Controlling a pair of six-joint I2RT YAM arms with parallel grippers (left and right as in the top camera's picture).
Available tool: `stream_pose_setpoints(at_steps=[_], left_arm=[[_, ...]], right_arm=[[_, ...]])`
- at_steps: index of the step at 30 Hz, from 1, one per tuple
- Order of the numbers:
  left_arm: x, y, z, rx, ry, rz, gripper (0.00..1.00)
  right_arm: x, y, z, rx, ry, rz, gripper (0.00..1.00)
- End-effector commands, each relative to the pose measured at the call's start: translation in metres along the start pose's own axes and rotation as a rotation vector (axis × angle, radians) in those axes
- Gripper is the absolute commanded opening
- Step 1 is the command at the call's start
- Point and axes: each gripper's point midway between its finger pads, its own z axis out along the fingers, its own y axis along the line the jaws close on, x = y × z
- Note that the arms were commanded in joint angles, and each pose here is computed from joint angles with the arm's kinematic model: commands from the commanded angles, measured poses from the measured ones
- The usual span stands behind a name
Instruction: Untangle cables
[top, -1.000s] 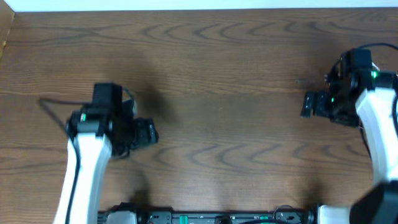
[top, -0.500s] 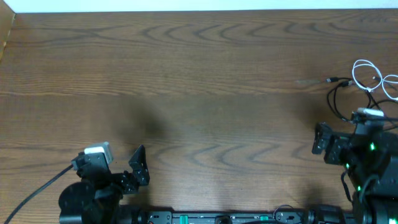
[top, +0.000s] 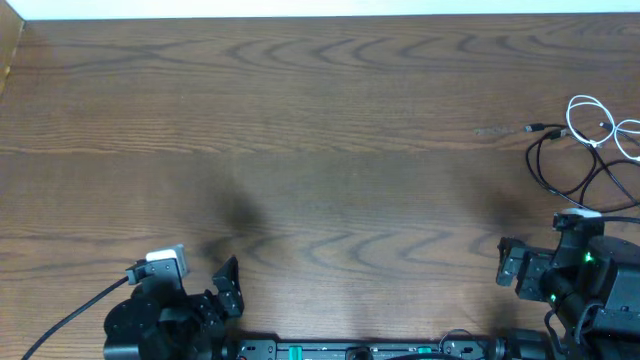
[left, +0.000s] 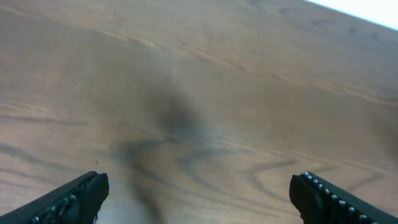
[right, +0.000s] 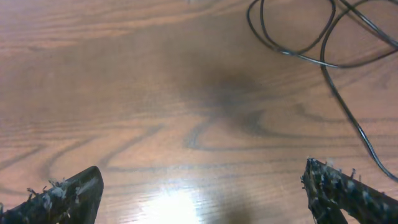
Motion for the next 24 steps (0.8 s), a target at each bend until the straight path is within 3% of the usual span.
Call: stream_pose_setpoints(at_steps=[1,17,19,24], left_arm=[[0.004,0.003,-0.001,-0.016,0.012,0.011,0.98],[0.004,0.003,-0.001,-0.016,0.012,0.011,0.98],[0.004,0.003,-0.001,-0.016,0.012,0.011,0.98],[0.004,0.003,-0.001,-0.016,0.012,0.011,0.98]], right_arm=[[0.001,-0.001,0.001,0.009,0.002,-0.013,0.99],[0.002,0.003,-0.001,-0.003,-0.034,-0.053,0.99],[-0.005,0.004,0.0,-0.013,-0.111,-0.084,0.99],[-0.052,0.027,-0.006,-0.095,-0.507,-0.236,0.99]])
